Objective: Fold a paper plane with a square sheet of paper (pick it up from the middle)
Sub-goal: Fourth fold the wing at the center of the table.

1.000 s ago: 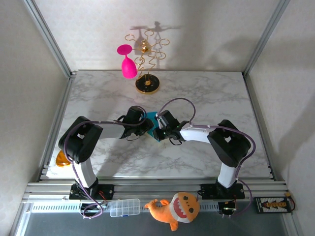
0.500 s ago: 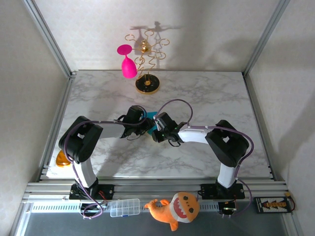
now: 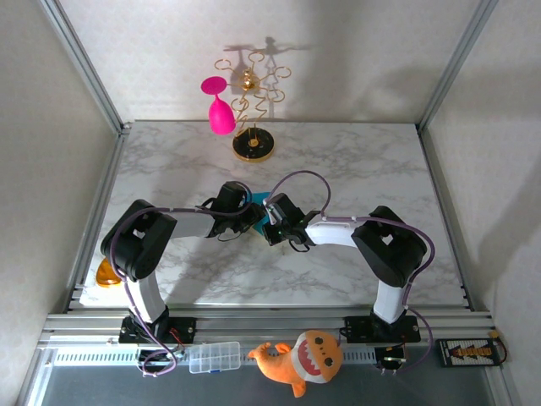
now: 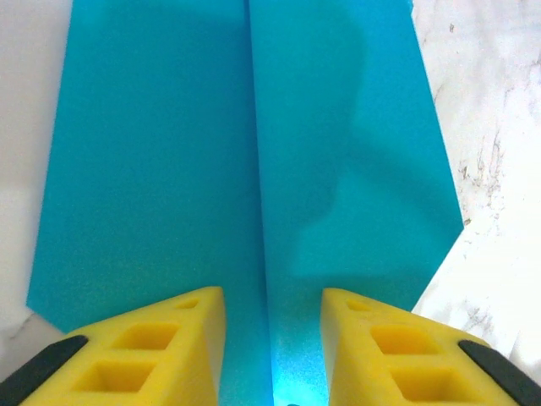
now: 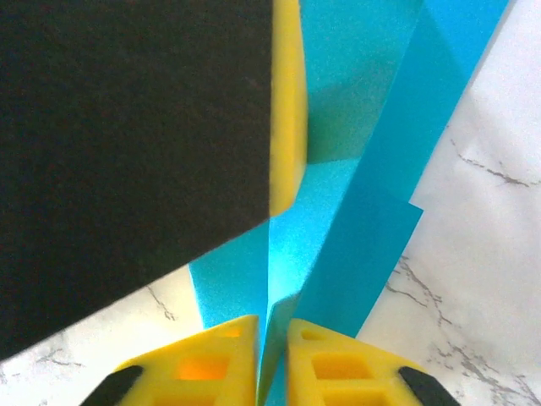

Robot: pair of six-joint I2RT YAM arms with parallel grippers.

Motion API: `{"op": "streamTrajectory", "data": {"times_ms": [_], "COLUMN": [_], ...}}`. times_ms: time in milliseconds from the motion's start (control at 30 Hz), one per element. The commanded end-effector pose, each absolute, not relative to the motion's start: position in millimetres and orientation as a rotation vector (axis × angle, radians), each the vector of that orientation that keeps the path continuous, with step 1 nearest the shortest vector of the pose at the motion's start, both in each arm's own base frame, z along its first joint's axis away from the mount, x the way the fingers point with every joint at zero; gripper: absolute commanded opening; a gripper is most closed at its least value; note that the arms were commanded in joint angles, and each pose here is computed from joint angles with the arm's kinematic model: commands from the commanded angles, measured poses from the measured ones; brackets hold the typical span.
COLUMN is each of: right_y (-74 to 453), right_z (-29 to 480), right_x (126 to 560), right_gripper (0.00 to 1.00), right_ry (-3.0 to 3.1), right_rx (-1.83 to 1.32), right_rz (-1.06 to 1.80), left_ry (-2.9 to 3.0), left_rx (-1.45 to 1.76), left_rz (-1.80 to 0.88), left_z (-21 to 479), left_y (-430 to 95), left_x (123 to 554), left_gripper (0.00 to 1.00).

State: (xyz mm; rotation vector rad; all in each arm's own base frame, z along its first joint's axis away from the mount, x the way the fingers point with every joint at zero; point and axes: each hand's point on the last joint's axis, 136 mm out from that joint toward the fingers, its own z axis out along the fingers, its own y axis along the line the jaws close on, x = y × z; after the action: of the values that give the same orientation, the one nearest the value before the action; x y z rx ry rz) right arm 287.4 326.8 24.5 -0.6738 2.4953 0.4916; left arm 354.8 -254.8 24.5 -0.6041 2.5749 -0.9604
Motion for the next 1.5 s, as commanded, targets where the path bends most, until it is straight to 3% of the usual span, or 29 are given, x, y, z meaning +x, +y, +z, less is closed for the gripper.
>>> {"op": "streamTrajectory", "data": {"times_ms": [0, 733, 1133, 1467], "right_y": [325.1, 321.3, 322.8, 326.9], "right_z": [21.0, 15.1, 18.5, 30.2], "right_x": [285.1, 291.2, 285.8, 279.8], "right_gripper": [0.13, 0.21, 0.05, 0.0], "right_ry": [2.487, 2.483, 2.474, 2.463], "right_rx": [-0.695, -0.668, -0.706, -0.702], "right_rz": [0.468, 0.423, 0.466, 0.701], "left_ry": [2.678, 2.684, 2.619, 2.471], "left_rx": [-0.671, -0.664, -0.681, -0.691], "left_rz": [-0.873, -0.907, -0.951, -1.015], "left_z": [-3.6, -4.0, 15.8, 56.0], "left_y": [-240.9, -243.8, -240.2, -222.2], "left_x": [333.1, 332.5, 340.9, 348.6], "left_gripper": [0.35, 0.41, 0.39, 0.4]}}
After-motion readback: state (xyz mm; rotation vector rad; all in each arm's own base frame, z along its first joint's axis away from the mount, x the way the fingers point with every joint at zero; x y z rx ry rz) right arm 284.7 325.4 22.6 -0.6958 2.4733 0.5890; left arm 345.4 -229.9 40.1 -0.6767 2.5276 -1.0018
